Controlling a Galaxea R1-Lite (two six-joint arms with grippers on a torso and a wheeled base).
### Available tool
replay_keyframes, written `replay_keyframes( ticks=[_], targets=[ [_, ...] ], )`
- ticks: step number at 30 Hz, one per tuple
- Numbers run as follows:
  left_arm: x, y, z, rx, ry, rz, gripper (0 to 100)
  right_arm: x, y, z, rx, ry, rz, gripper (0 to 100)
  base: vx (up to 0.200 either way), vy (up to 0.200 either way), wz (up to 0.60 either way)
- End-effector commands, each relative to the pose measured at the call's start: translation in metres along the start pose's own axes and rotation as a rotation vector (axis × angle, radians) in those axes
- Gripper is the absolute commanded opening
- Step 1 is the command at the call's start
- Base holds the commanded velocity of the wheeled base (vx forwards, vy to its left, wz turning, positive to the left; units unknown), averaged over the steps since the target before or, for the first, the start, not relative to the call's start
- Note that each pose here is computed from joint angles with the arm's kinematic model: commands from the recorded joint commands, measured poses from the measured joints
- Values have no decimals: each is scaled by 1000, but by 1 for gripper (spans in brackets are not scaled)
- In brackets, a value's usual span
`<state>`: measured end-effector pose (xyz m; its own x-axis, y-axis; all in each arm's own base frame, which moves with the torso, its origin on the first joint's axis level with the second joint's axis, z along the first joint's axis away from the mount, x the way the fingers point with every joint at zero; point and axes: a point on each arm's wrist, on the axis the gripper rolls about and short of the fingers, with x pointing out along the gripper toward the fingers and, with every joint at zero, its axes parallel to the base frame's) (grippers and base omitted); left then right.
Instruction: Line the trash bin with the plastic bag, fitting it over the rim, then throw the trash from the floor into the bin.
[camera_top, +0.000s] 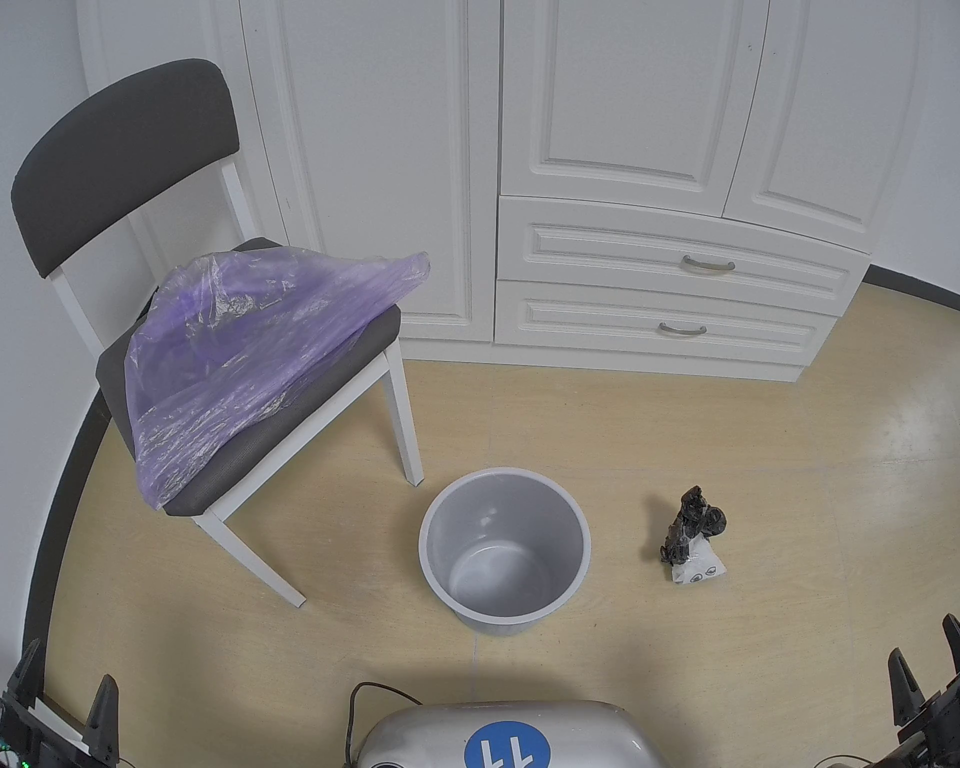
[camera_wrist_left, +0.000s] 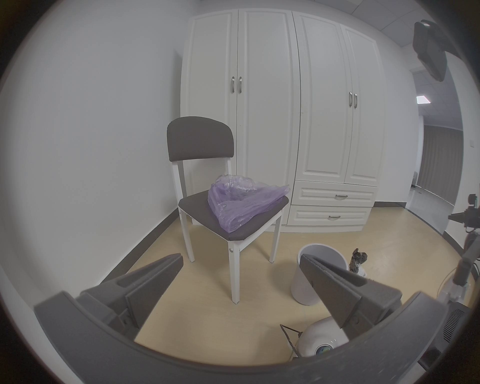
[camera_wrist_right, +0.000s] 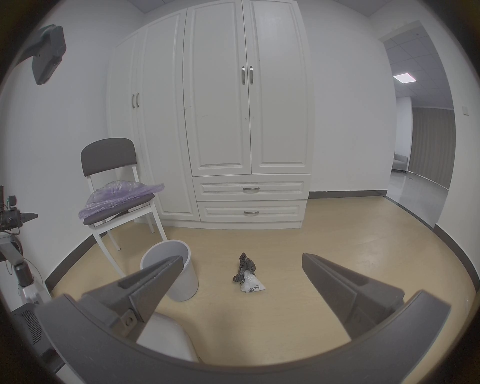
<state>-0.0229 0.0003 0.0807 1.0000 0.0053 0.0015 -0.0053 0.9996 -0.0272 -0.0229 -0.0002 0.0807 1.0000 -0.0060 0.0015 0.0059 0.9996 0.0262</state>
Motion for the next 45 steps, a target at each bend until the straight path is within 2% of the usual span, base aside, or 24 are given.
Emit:
replay_keyframes(
  ticks=[1, 14, 21, 36, 41, 42, 43, 45],
  targets=[
    [0, 0, -4, 0, 0, 1, 100, 0, 0, -5, 0, 1, 0, 100, 0, 0, 0],
    [0, 0, -4, 0, -2, 1, 100, 0, 0, -5, 1, 1, -2, 100, 0, 0, 0],
    [0, -1, -5, 104, -2, -62, 100, 0, 0, -6, -71, 4, 18, 100, 0, 0, 0],
    [0, -1, -4, 102, -6, -64, 100, 0, 0, -5, -68, 1, 18, 100, 0, 0, 0],
    [0, -1, -4, 67, -5, -45, 100, 0, 0, -4, -35, -8, 3, 100, 0, 0, 0],
    [-1, 0, -1, 30, -27, -18, 100, 0, 0, -4, -12, -9, -8, 100, 0, 0, 0],
    [-1, 0, 5, -21, -75, -8, 100, 0, 0, -4, -3, -10, -11, 100, 0, 0, 0],
    [-4, -1, 22, -157, -226, -21, 100, 0, 0, -4, 2, -11, -12, 100, 0, 0, 0]
  ],
)
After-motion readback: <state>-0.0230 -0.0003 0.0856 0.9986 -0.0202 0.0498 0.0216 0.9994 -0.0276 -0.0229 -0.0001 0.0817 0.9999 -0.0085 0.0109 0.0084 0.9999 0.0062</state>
